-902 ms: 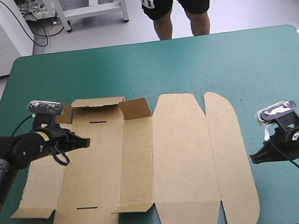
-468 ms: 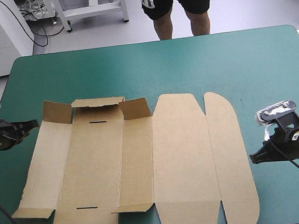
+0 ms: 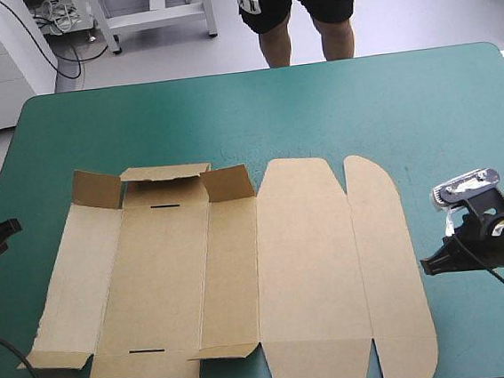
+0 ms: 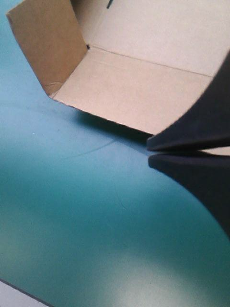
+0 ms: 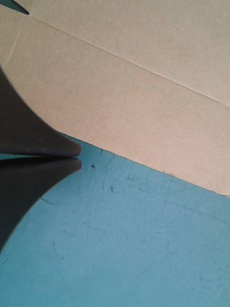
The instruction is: Fold the box
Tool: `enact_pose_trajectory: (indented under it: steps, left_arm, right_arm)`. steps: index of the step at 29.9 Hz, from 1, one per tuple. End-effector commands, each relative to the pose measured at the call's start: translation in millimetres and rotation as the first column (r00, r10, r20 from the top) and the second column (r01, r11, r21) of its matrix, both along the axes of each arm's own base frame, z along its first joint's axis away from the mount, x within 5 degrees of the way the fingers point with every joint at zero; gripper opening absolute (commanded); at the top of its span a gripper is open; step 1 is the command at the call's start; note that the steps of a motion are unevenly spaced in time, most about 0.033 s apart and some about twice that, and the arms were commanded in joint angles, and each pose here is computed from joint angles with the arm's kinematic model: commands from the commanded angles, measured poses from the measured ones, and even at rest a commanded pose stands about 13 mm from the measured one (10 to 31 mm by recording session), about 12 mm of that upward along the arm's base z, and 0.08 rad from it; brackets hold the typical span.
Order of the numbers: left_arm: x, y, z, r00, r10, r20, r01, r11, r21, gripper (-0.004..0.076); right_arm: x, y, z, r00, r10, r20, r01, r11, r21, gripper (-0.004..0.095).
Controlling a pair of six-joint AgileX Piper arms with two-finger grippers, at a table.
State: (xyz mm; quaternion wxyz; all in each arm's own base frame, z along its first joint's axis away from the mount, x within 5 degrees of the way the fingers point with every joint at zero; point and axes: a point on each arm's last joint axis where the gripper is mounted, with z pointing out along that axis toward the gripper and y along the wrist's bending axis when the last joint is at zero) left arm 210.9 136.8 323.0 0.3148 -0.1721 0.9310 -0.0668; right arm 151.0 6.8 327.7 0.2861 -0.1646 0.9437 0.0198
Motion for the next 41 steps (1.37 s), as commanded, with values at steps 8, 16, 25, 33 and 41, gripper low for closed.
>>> enact_pose_trajectory:
  steps: [8, 16, 25, 33, 41]
  left_arm:
    - [-2.1, 4.8, 9.3, 0.999, -0.037, -0.015, 0.038, 0.994, 0.105, -0.0001]
    - [-1.6, 4.9, 8.9, 0.999, -0.036, -0.013, 0.038, 0.994, 0.1, 0.0064]
    - [-0.8, 4.7, 9.5, 1.0, -0.015, -0.001, 0.015, 0.997, 0.081, 0.0691]
    - [-1.7, 3.4, 8.3, 1.0, -0.01, -0.012, 0.011, 0.998, 0.06, 0.0688]
    - [-6.8, -3.0, -29.4, 0.997, -0.058, -0.059, 0.06, 0.998, 0.024, 0.0686]
  right_arm:
    - [2.0, 0.1, 10.9, 0.997, -0.01, 0.074, 0.009, 1.0, 0.012, -0.0016]
    - [2.0, 0.1, 10.9, 0.997, -0.01, 0.074, 0.009, 1.0, 0.012, -0.0016]
    - [2.0, 0.1, 10.9, 0.997, -0.008, 0.074, 0.007, 1.0, 0.011, -0.0016]
    - [2.0, 0.1, 10.9, 0.997, -0.008, 0.074, 0.007, 1.0, 0.011, -0.0016]
    - [1.8, 0.1, 10.8, 0.997, -0.008, 0.073, 0.007, 1.0, 0.011, -0.0016]
